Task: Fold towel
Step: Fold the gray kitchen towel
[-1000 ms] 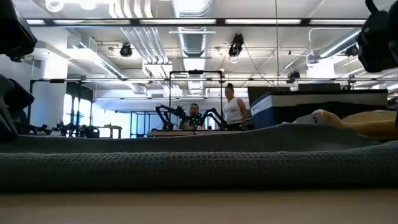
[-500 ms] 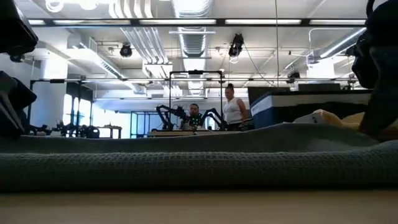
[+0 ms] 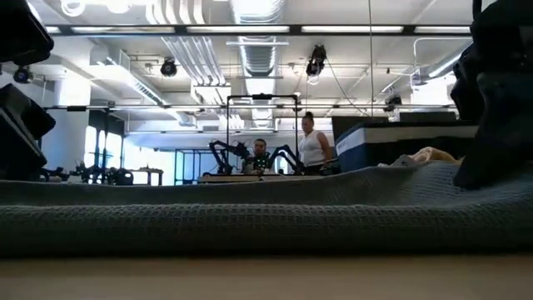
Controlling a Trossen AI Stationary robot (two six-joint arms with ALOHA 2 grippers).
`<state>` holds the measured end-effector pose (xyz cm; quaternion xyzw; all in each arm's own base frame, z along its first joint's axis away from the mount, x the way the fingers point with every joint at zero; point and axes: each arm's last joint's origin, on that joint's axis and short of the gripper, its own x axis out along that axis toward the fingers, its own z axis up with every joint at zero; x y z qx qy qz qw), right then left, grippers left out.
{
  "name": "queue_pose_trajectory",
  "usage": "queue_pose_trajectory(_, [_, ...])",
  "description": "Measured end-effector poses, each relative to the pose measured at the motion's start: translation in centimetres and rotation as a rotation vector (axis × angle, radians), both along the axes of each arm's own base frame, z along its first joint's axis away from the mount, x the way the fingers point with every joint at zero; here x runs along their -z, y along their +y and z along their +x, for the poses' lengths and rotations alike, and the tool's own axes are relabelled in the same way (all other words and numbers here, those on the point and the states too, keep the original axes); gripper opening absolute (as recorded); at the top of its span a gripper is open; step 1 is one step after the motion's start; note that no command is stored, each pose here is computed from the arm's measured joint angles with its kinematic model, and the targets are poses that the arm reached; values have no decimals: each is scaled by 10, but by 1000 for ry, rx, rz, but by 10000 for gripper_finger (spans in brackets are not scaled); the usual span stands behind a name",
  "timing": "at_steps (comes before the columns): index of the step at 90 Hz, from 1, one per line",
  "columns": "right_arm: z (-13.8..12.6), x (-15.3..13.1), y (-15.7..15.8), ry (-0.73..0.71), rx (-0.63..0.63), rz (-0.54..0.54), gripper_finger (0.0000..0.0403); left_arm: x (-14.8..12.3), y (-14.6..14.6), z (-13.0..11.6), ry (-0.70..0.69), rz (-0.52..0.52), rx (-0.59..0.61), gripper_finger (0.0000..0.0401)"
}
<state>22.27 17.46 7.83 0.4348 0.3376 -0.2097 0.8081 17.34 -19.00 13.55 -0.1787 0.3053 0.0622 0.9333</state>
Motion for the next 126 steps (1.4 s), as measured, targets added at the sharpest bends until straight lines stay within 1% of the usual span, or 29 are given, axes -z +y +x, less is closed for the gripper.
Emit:
queue_pose_trajectory(9, [0, 0, 0, 3, -19, -21, 148, 0, 0, 0, -1, 0, 1, 20])
queue_pose_trajectory(18, [0, 1, -1, 8, -39, -43, 92, 2, 0, 1, 1, 3, 0, 20])
queue_pose_trajectory(27, [0, 0, -1, 12, -56, -61, 27, 11, 0, 4, 27, 23, 3, 20])
queue_pose_trajectory(32, [-2, -3, 0, 11, -72, -78, 10, 18, -1, 7, 44, 25, 14, 20])
queue_pose_trajectory(43, [-12, -8, -7, 72, -71, -149, 11, 34, -2, 18, 44, 21, 12, 20])
queue_pose_trajectory(54, [-21, -22, -10, 125, -84, -142, 3, 40, -6, 33, 35, 22, 5, 20])
queue_pose_trajectory(60, [-21, -35, -9, 139, -91, -124, 4, 41, -8, 41, 39, 32, 4, 20])
queue_pose_trajectory(70, [-14, -57, -8, 145, -115, -158, 2, 37, -11, 53, 40, 63, 36, 20])
queue_pose_trajectory(83, [7, -85, -3, 103, -155, -181, 1, 23, -16, 64, 48, 88, 77, 20])
queue_pose_trajectory(91, [25, -102, 3, 54, -185, -195, 1, 7, -19, 67, 50, 98, 84, 20])
queue_pose_trajectory(101, [51, -116, 9, 18, -225, -237, 1, -14, -19, 65, 110, 114, 95, 20])
queue_pose_trajectory(114, [89, -129, 16, -9, -275, -297, 0, -46, -21, 51, 188, 99, 88, 20])
queue_pose_trajectory(126, [125, -127, 21, -7, -312, -333, 0, -60, -24, 24, 288, 52, 91, 20])
